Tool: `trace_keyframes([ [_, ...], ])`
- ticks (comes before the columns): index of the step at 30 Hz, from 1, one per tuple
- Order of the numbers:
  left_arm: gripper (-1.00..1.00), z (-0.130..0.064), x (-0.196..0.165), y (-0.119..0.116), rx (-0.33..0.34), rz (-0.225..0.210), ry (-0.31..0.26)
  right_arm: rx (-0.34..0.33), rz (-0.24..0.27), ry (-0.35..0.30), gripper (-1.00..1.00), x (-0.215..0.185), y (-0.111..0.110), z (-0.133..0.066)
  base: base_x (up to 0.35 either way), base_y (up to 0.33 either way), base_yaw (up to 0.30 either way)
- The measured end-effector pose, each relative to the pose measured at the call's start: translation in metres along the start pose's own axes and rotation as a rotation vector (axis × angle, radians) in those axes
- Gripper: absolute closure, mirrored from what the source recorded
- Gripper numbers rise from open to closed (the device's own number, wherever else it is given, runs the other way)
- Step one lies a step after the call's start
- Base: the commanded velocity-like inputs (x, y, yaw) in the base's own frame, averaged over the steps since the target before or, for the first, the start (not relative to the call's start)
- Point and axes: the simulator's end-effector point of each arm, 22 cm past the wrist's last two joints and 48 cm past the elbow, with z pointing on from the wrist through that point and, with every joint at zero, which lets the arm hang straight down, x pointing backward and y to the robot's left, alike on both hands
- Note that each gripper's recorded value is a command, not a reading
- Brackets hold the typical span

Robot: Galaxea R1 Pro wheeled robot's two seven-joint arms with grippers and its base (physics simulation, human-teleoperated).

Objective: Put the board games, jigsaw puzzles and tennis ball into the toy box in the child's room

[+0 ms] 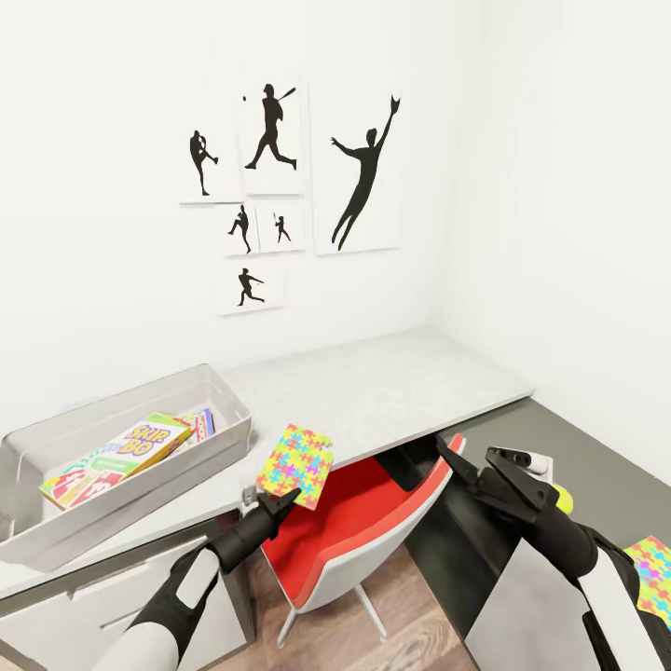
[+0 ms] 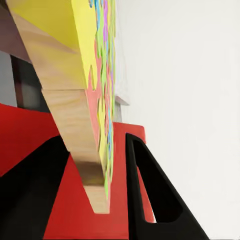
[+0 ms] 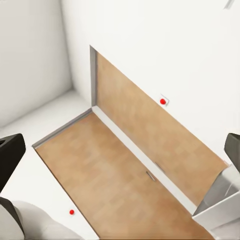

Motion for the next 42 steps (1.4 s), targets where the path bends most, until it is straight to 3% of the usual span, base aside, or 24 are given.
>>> trace_keyframes([
  [5,1.00,0.008,0.021,-0.013,0.041,0.037,0.075,-0.001,0.004,0.009,-1.00,0.003,-0.001,0.001,0.000,0.000,0.000],
  [10,1.00,0.008,0.026,-0.031,0.117,0.040,0.094,0.002,0.008,0.010,-1.00,0.004,-0.001,0.000,0.000,0.000,0.000],
  [23,1.00,0.009,0.022,-0.044,0.144,0.056,0.103,0.006,0.005,0.011,-1.00,0.003,-0.001,-0.002,0.000,0.000,0.000],
  [27,1.00,0.013,0.023,-0.070,0.192,0.088,0.148,0.005,0.001,0.008,-1.00,0.001,0.000,-0.003,0.000,0.000,0.000],
  [33,1.00,0.009,0.028,-0.126,0.341,0.123,0.216,0.021,-0.005,0.021,-1.00,0.001,-0.001,-0.009,0.000,0.000,0.000],
  [42,1.00,-0.008,0.035,-0.173,0.431,0.131,0.286,0.139,0.062,0.018,-1.00,0.032,-0.015,-0.051,0.000,0.000,0.000],
])
